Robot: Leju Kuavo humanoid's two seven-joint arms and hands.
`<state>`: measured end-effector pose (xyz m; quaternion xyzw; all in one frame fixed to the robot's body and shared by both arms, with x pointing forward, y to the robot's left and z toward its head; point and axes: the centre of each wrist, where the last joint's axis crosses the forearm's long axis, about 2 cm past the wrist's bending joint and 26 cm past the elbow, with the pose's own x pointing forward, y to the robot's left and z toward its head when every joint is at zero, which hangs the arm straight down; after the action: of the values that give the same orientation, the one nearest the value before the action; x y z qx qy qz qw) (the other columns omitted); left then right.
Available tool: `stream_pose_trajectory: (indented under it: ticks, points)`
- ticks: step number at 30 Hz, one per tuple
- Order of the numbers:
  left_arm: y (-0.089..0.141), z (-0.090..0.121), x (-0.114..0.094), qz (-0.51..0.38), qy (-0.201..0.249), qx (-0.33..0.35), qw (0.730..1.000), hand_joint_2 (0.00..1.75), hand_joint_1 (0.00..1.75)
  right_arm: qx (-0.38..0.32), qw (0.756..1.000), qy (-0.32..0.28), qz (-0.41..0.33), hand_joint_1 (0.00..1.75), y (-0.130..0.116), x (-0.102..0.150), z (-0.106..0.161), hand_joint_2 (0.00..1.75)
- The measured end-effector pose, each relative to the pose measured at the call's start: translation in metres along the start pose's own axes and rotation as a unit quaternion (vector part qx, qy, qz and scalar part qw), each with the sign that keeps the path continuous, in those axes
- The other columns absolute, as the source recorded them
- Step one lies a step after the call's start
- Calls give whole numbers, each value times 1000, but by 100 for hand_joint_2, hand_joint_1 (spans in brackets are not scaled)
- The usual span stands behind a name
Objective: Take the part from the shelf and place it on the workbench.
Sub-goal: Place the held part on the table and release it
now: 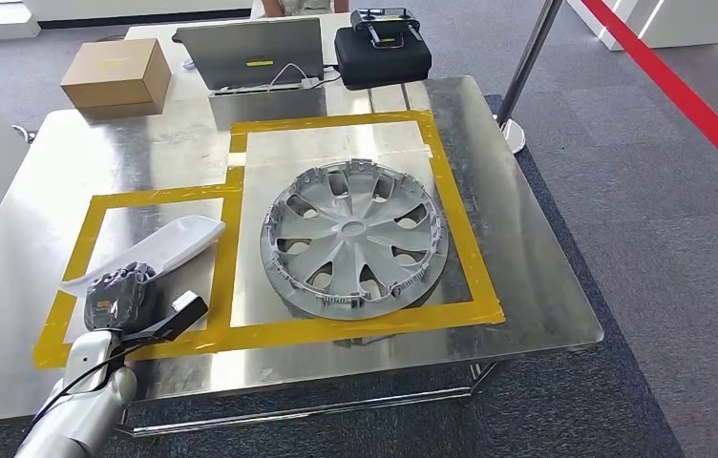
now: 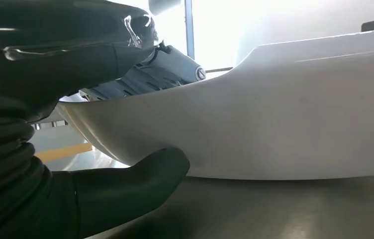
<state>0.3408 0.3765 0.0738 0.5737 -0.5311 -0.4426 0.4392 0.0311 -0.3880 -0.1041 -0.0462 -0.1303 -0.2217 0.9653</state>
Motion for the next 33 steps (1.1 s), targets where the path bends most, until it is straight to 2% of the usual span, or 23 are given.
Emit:
stream_pose_trajectory:
  ticks: [5,9,15,19,23,27,29,33]
  points:
    - [-4,9,0,-10,7,2,1000,175,175,-1,1000,-2,-2,0,0,0,0,0]
    - [-4,9,-1,-10,19,5,1000,175,0,-4,1000,-2,-2,0,0,0,0,0]
    - [0,9,-11,-13,42,17,999,175,0,-4,1000,-2,-2,0,0,0,0,0]
    - [3,9,-19,-13,68,32,997,0,0,-5,1000,-3,-1,0,0,0,0,0]
    - [3,18,-30,25,105,53,993,0,0,-5,1000,-4,0,0,0,-1,0,0]
    - [7,31,-38,158,140,103,972,0,0,-6,1000,-2,-1,0,-1,-2,0,0]
    - [12,37,-39,247,157,149,945,0,0,-6,1000,1,-2,0,-1,-3,0,0]
    - [29,50,-37,403,170,246,865,0,0,-8,1000,3,-3,0,-2,-4,1,0]
